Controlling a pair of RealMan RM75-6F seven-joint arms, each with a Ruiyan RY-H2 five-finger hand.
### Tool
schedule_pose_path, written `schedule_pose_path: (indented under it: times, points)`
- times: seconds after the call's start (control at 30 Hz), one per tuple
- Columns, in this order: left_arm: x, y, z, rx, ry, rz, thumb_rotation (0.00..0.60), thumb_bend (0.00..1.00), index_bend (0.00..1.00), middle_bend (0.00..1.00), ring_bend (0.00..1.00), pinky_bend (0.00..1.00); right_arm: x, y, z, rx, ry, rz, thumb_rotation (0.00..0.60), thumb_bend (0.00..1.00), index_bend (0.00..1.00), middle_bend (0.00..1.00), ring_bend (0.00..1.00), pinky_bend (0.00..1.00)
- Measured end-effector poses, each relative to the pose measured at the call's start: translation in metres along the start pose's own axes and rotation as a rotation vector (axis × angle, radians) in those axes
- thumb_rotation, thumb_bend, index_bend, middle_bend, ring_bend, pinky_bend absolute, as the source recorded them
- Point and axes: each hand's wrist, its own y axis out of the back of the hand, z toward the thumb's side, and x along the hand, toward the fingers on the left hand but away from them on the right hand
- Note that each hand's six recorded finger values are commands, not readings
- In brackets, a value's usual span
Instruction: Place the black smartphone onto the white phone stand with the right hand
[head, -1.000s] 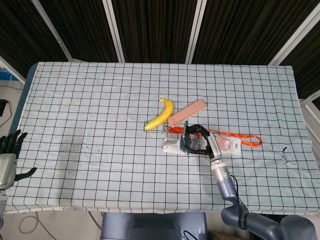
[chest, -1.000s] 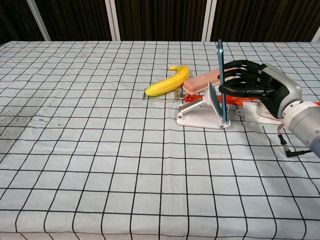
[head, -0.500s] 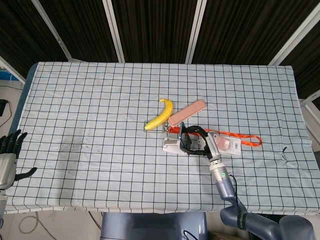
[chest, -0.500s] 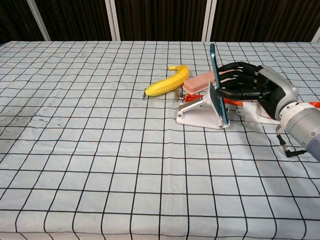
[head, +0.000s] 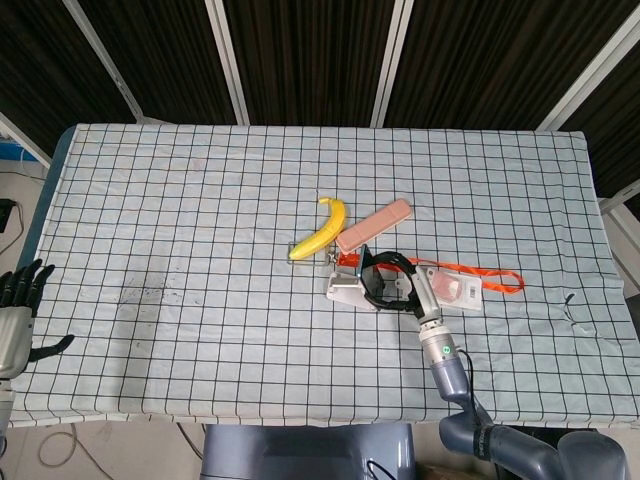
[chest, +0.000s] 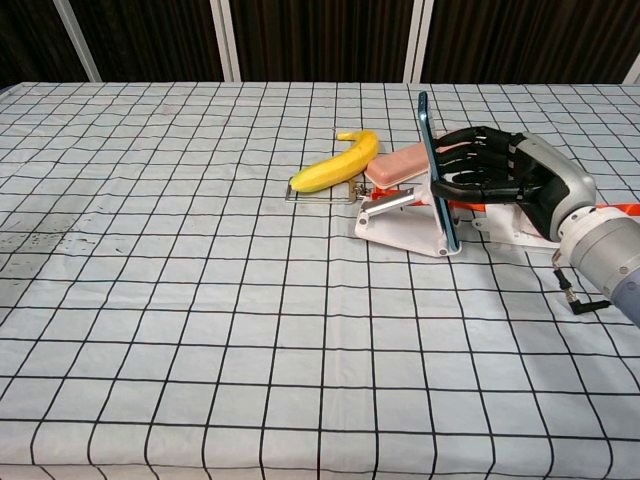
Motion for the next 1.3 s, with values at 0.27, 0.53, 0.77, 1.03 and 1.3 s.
schedule_pose_path:
  times: [0.27, 0.53, 0.77, 1.03, 1.3]
  points:
    - [0.000, 0.000, 0.000, -0.004, 0.001, -0.001, 0.600, 0.00, 0.00, 0.00, 0.00, 0.00, 0.001, -0.001, 0.001, 0.006, -0.002, -0.009, 0.600, 0.20, 0.30, 0.37, 0.25, 0.21]
    - [0.000, 0.001, 0.000, -0.009, -0.001, 0.002, 0.600, 0.00, 0.00, 0.00, 0.00, 0.00, 0.002, -0.002, 0.003, 0.016, 0.001, -0.012, 0.600, 0.15, 0.26, 0.35, 0.23, 0.20]
    - [0.000, 0.002, 0.002, -0.017, -0.009, 0.007, 0.600, 0.00, 0.00, 0.00, 0.00, 0.00, 0.004, -0.004, 0.006, 0.027, 0.007, -0.011, 0.600, 0.07, 0.13, 0.20, 0.14, 0.18]
    - [-0.001, 0.003, 0.003, -0.024, -0.018, 0.011, 0.600, 0.00, 0.00, 0.00, 0.00, 0.00, 0.008, -0.005, 0.007, 0.054, 0.008, -0.002, 0.600, 0.04, 0.03, 0.10, 0.09, 0.16]
    - [-0.001, 0.004, 0.004, -0.029, -0.025, 0.014, 0.600, 0.00, 0.00, 0.00, 0.00, 0.00, 0.014, 0.000, 0.007, 0.111, 0.003, 0.002, 0.600, 0.01, 0.00, 0.00, 0.01, 0.14]
